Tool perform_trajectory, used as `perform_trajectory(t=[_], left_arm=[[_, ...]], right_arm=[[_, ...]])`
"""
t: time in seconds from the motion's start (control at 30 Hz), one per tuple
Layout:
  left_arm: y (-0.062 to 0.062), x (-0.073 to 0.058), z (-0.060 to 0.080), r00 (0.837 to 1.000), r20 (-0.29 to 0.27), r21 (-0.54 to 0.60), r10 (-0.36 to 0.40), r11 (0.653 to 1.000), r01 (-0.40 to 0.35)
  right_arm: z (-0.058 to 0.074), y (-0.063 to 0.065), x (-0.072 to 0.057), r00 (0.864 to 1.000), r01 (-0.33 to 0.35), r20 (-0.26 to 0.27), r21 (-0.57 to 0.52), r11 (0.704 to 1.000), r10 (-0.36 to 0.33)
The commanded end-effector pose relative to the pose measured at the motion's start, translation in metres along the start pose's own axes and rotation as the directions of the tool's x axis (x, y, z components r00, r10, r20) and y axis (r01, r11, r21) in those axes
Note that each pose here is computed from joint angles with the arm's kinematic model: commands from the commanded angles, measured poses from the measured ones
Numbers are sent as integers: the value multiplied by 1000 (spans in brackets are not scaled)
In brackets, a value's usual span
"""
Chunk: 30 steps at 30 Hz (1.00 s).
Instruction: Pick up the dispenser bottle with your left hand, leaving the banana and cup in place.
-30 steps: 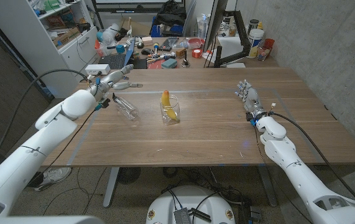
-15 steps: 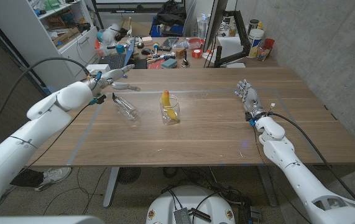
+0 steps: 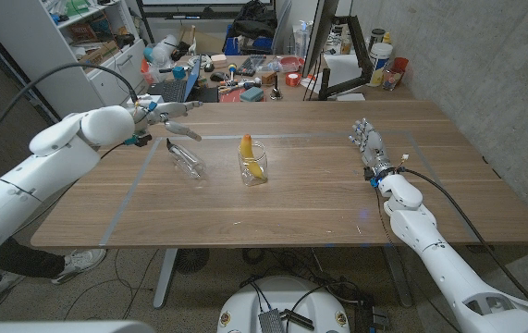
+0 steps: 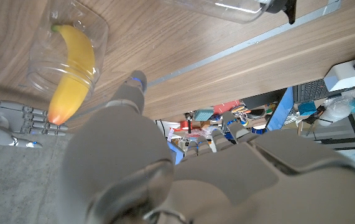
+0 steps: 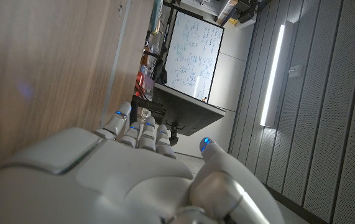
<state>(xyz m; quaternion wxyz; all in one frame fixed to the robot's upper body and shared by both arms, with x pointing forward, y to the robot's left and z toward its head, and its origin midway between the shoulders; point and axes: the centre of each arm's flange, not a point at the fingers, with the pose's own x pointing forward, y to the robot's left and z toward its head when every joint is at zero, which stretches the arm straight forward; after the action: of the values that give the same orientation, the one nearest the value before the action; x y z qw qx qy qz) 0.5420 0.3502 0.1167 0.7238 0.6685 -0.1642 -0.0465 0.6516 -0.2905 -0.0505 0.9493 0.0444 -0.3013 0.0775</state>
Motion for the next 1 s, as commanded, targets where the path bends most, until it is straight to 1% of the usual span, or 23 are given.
perform_trajectory(t=[0.03, 0.33, 0.57, 0.8, 1.0], left_arm=[[13, -4, 0, 993, -73, 115, -98, 988, 105], [22, -2, -1, 979, -134, 179, -152, 968, 175], [29, 1, 2, 965, -193, 254, -176, 941, 222], [30, 4, 3, 960, -222, 296, -170, 926, 232], [29, 6, 5, 963, -224, 324, -151, 920, 220]], right_arm=[[-1, 3, 2, 1000, 8, 4, 1, 1000, -8], [-1, 6, 5, 1000, 10, 6, 4, 1000, -10], [-3, 7, 7, 1000, 14, 4, 6, 1000, -14], [-4, 7, 9, 1000, 13, 6, 5, 1000, -13], [-3, 7, 10, 1000, 14, 7, 3, 1000, -14]])
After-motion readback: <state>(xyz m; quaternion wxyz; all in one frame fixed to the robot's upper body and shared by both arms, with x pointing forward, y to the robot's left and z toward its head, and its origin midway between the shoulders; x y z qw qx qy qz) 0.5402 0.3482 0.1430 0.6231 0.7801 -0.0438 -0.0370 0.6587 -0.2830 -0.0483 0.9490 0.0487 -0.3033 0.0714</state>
